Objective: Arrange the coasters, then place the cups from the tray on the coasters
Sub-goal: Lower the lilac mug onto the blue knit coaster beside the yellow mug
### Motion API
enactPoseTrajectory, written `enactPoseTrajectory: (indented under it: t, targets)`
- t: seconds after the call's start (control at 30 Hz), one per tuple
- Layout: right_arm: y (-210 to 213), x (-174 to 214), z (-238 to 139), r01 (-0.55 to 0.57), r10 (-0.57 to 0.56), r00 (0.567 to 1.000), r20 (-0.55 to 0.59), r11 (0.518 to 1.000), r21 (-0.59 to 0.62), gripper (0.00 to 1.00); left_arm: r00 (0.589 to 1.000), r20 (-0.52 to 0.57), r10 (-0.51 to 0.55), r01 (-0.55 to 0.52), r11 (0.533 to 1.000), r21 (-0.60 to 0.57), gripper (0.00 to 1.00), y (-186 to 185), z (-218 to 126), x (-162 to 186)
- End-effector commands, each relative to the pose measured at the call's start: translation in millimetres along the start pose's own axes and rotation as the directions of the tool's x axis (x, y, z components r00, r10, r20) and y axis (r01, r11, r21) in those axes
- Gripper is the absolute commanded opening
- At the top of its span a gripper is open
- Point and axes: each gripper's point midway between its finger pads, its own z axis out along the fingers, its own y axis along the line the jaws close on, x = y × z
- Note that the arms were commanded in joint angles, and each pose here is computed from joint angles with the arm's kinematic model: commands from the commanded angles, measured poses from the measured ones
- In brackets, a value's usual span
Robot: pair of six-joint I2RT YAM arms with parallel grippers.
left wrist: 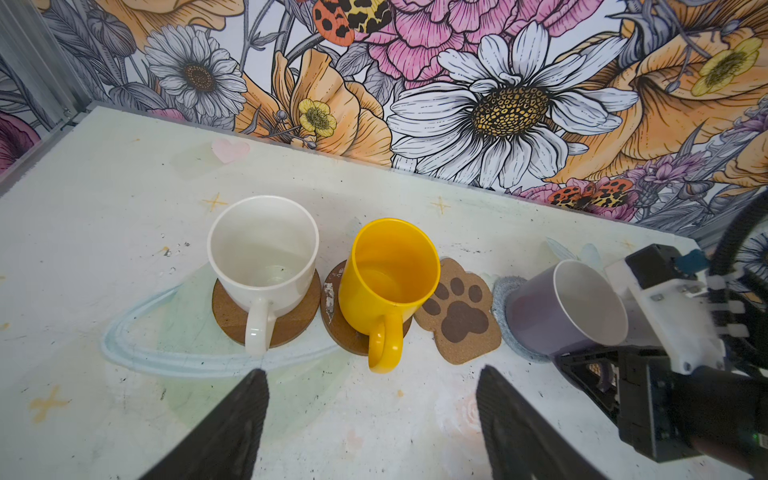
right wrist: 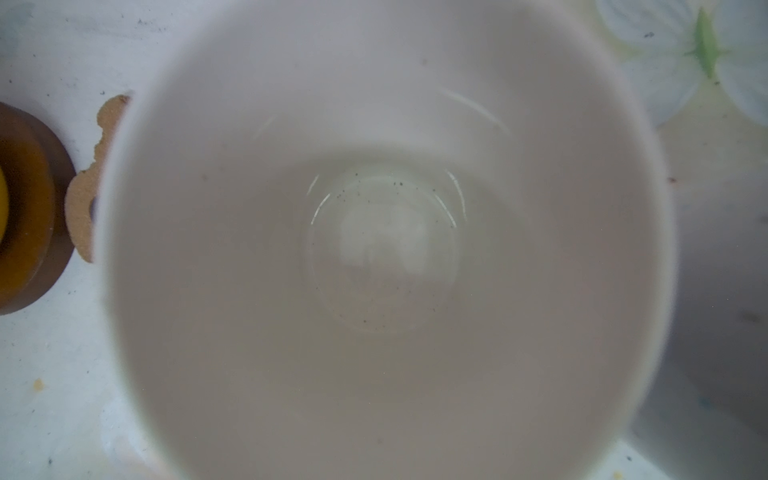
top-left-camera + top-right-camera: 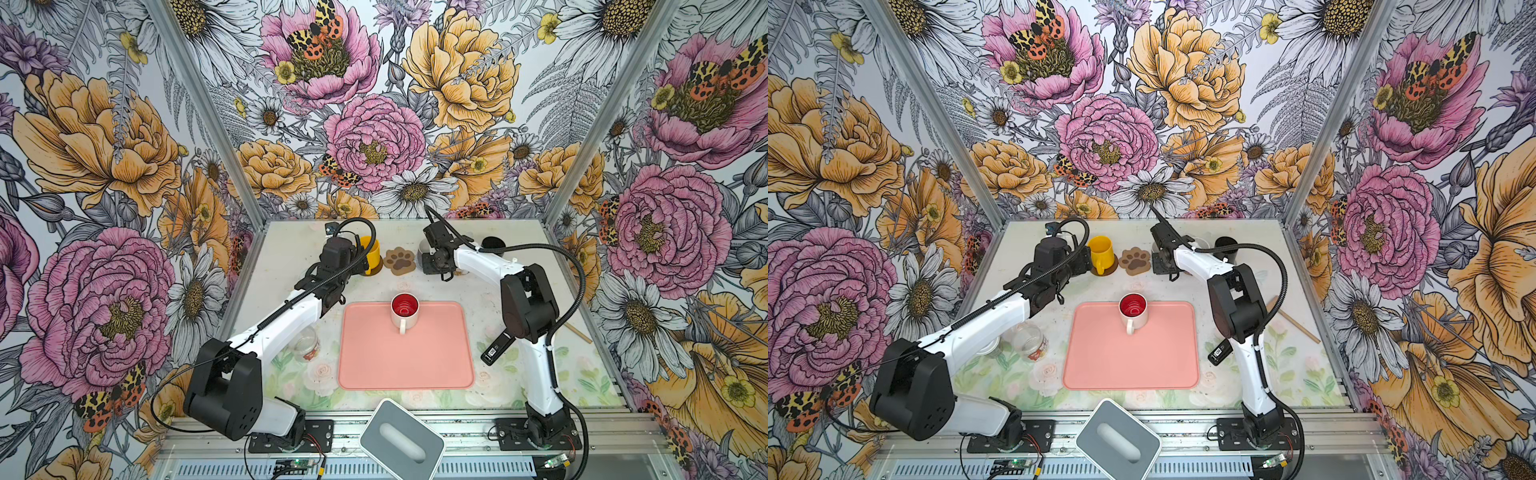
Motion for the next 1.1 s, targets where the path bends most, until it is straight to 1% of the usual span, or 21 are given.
enactPoseTrajectory:
  t: [0.0,0.07,0.13,0.17,0.3,0.4,0.63,0.73,0.9,1.07]
  targets:
    - [2.8,-25.7,-6.8,-0.011,0.012,0.997,0.078,1.000,-0.010,0.00,1.000,0.009,-0.019,0.019,1.000,0.011,0.80,1.7,-1.2,-1.8]
    - [2.8,-24.7,-6.8,-0.010,0.010,0.997,0.076,1.000,-0.009,0.02,1.000,0.011,-0.018,0.018,1.000,0.011,0.80,1.6,-1.6,-2.3]
    - [2.6,-25.1,-7.4,-0.010,0.011,0.997,0.077,1.000,-0.010,0.09,1.000,0.011,-0.019,0.019,1.000,0.009,0.80,2.1,-1.6,-2.4]
    - [3.0,-25.0,-8.0,-0.010,0.010,0.997,0.078,1.000,-0.010,0.15,1.000,0.010,-0.020,0.020,1.000,0.009,0.80,2.3,-1.5,-1.8]
    - [2.9,-24.4,-8.4,-0.011,0.012,0.997,0.076,1.000,-0.010,0.26,1.000,0.009,-0.020,0.020,1.000,0.009,0.80,2.3,-1.5,-1.3]
    - [2.7,-24.5,-9.6,-0.013,0.014,0.997,0.077,1.000,-0.012,0.31,1.000,0.010,-0.019,0.019,1.000,0.010,0.80,1.9,-2.0,-1.9]
    - [3.0,-25.0,-15.8,-0.020,0.022,0.996,0.083,1.000,-0.018,0.38,1.000,0.013,-0.021,0.021,1.000,0.011,0.80,2.4,-3.0,-2.9]
    - [2.5,-23.0,-21.3,-0.023,0.025,0.996,0.085,1.000,-0.019,0.45,1.000,0.017,-0.023,0.023,1.000,0.013,0.80,2.2,-4.5,-4.3]
    - [2.5,-18.5,-36.9,-0.025,0.027,0.995,0.097,1.000,-0.017,0.54,0.999,0.023,-0.026,0.026,1.000,0.012,0.80,3.3,-7.4,-5.4]
    - [3.7,-15.0,-57.4,-0.022,0.024,0.992,0.121,1.000,-0.014,0.58,0.999,0.029,-0.028,0.028,1.000,0.014,0.80,3.8,-10.9,-7.1]
